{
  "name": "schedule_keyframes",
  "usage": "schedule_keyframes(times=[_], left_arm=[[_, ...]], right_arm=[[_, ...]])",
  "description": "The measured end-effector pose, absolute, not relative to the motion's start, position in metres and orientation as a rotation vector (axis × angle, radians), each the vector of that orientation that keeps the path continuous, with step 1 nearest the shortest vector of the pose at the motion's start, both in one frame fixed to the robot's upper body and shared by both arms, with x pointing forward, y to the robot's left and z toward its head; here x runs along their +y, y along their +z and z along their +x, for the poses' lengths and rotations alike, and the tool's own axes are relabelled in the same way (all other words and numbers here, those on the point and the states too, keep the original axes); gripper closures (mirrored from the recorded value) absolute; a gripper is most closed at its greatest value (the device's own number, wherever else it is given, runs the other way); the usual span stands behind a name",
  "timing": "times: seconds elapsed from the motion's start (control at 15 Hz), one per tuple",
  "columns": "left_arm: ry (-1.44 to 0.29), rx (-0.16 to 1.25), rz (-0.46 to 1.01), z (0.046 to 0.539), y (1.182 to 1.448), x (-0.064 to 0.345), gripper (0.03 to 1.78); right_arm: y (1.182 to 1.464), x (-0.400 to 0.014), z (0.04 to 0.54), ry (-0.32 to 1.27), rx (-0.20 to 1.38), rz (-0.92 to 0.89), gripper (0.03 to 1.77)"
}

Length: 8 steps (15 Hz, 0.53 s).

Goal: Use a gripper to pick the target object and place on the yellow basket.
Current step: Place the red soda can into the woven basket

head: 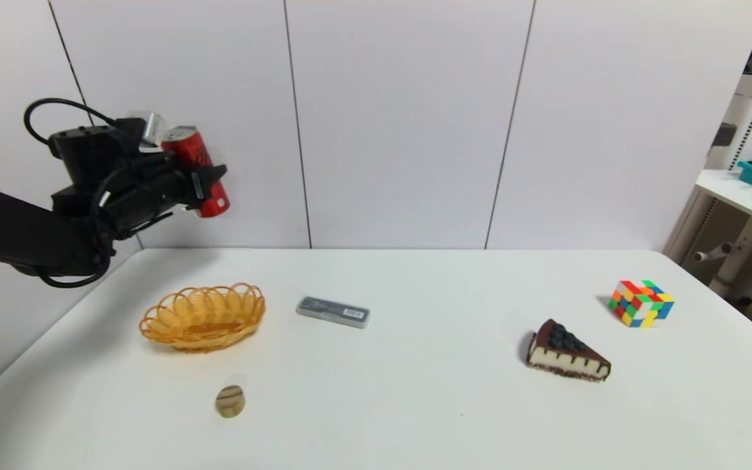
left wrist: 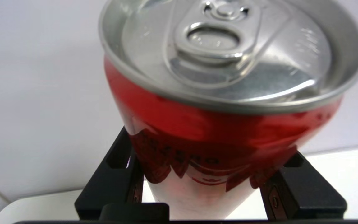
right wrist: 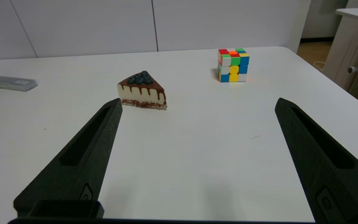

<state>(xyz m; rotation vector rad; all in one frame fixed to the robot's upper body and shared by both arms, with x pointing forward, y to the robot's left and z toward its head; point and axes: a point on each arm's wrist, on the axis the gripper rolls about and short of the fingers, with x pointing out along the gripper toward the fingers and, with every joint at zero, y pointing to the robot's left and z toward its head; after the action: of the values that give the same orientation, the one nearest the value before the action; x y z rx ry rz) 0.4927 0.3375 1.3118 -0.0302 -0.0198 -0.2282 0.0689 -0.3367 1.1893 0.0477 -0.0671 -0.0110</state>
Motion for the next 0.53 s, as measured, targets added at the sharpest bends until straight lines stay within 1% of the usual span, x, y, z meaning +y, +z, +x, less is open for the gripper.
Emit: schedule_keyframes(times=[0.07,0.2,0.4,0.53], left_arm=[[-0.284,-0.009,-0.032,0.477,1.322,0.336,0.82],[-0.396,0.033,-0.04,0.449,1.327,0.334,0.82],[-0.596,0.062,-0.048,0.417,1.324,0.332,0.82],[-0.713,0.079,-0.04,0.403,1.315,0.333,0.82]], right_arm=[[1.189,-0.337,0.069,-0.011,-0.067,0.048,0.1],[1.189,-0.337,0.069,-0.011,-0.067,0.048,0.1],[1.189,-0.337,0.069,-0.011,-0.067,0.047,0.1],[1.189,-0.337,0.069,-0.011,-0.067,0.048,0.1]])
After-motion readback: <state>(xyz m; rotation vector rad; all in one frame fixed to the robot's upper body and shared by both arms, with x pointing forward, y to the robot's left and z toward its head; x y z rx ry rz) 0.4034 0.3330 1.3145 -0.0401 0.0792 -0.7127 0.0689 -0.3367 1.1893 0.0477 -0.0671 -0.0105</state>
